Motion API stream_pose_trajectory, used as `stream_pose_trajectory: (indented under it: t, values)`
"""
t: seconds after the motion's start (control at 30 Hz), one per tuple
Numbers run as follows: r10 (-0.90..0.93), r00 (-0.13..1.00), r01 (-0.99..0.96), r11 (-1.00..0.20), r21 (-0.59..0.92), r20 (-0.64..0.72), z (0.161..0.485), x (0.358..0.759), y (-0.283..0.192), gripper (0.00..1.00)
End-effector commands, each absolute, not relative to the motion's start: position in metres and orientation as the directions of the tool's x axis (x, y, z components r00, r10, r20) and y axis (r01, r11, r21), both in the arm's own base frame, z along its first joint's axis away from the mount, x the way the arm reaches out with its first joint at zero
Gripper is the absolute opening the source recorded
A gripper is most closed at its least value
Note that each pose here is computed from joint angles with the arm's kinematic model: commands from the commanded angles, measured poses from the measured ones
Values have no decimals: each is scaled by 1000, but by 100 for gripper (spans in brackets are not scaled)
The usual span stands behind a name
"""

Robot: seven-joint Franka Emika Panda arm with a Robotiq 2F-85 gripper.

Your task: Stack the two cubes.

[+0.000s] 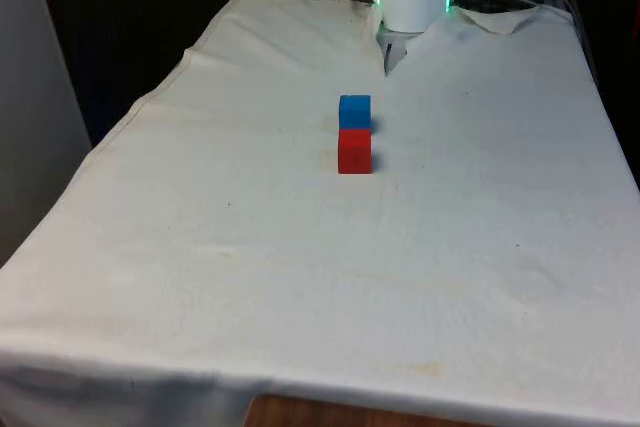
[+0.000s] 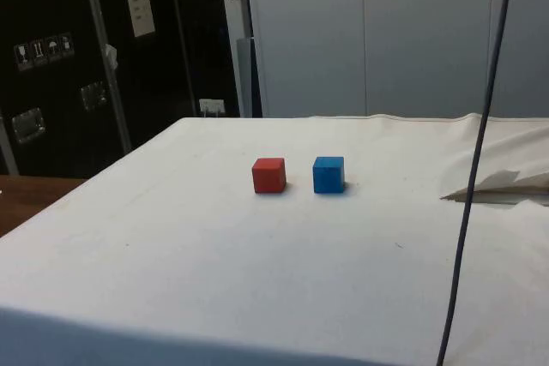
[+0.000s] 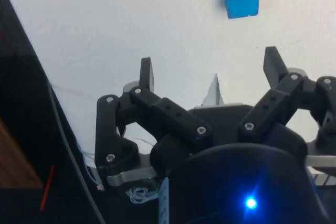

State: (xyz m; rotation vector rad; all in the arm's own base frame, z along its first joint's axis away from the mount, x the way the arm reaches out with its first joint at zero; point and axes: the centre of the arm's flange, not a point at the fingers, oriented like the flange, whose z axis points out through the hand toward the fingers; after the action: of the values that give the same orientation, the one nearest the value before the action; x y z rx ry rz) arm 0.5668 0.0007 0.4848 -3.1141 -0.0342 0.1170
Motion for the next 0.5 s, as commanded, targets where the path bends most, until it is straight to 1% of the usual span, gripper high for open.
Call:
stream_pose_trajectory:
  t: [0.0,0.07,0.3,0.47]
  values:
    - [25,997,23,-999,-27,-75,485,565,1,100]
    - [28,998,27,-999,-19,-57,487,555,2,100]
    - [35,998,34,-999,-22,-53,483,541,3,100]
    - [42,999,41,-999,-10,-21,480,528,5,100]
